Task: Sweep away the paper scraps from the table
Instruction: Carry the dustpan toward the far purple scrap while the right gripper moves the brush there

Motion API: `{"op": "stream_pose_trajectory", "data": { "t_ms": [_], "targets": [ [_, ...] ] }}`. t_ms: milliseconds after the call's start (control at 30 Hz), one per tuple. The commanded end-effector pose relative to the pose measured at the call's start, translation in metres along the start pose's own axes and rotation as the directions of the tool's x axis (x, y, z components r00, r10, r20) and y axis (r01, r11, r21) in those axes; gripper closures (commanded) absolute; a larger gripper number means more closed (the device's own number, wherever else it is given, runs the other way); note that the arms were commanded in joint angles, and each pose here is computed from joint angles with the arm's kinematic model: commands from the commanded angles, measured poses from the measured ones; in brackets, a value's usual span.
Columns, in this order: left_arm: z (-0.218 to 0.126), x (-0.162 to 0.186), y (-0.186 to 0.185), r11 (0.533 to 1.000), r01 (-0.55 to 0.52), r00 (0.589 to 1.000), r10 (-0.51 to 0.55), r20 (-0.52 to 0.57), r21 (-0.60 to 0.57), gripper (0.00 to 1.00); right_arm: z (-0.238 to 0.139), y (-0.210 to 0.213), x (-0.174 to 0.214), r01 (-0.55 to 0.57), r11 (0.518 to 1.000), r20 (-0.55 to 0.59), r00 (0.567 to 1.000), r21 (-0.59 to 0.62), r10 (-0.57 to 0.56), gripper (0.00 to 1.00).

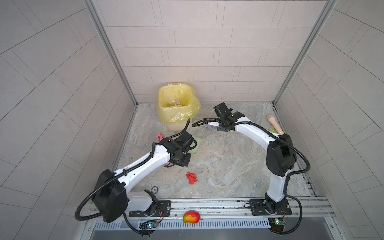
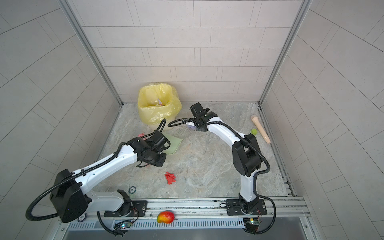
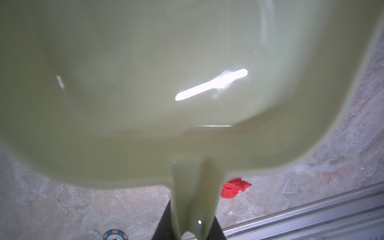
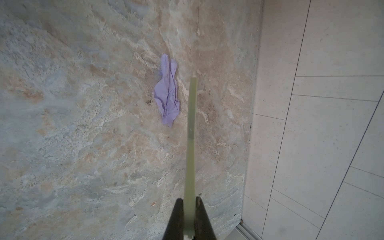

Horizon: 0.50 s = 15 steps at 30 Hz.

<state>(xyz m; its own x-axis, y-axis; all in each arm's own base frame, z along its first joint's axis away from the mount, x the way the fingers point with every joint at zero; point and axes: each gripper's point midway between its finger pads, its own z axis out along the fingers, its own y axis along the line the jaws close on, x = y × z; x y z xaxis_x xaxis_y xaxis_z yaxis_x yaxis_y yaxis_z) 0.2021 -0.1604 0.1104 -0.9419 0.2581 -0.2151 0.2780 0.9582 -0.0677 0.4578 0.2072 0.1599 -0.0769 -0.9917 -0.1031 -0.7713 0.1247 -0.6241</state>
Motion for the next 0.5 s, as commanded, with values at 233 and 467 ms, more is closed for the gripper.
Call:
{"op": "stream_pose_trajectory", "data": {
  "t_ms": [233, 467],
  "targets": [
    [0.007, 0.018, 0.004, 0.998, 0.063, 0.998, -0.062, -0.016, 0.021, 1.0, 0.016, 0.02, -0.034, 0.239, 0.969, 0.029, 0.971, -0.065, -0.238, 1.0],
    [0.01, 0.024, 0.004, 0.998, 0.066, 0.997, -0.066, -0.034, 0.023, 1.0, -0.007, 0.05, -0.022, 0.298, 0.938, 0.03, 0.954, -0.178, -0.298, 1.0]
  ]
}}
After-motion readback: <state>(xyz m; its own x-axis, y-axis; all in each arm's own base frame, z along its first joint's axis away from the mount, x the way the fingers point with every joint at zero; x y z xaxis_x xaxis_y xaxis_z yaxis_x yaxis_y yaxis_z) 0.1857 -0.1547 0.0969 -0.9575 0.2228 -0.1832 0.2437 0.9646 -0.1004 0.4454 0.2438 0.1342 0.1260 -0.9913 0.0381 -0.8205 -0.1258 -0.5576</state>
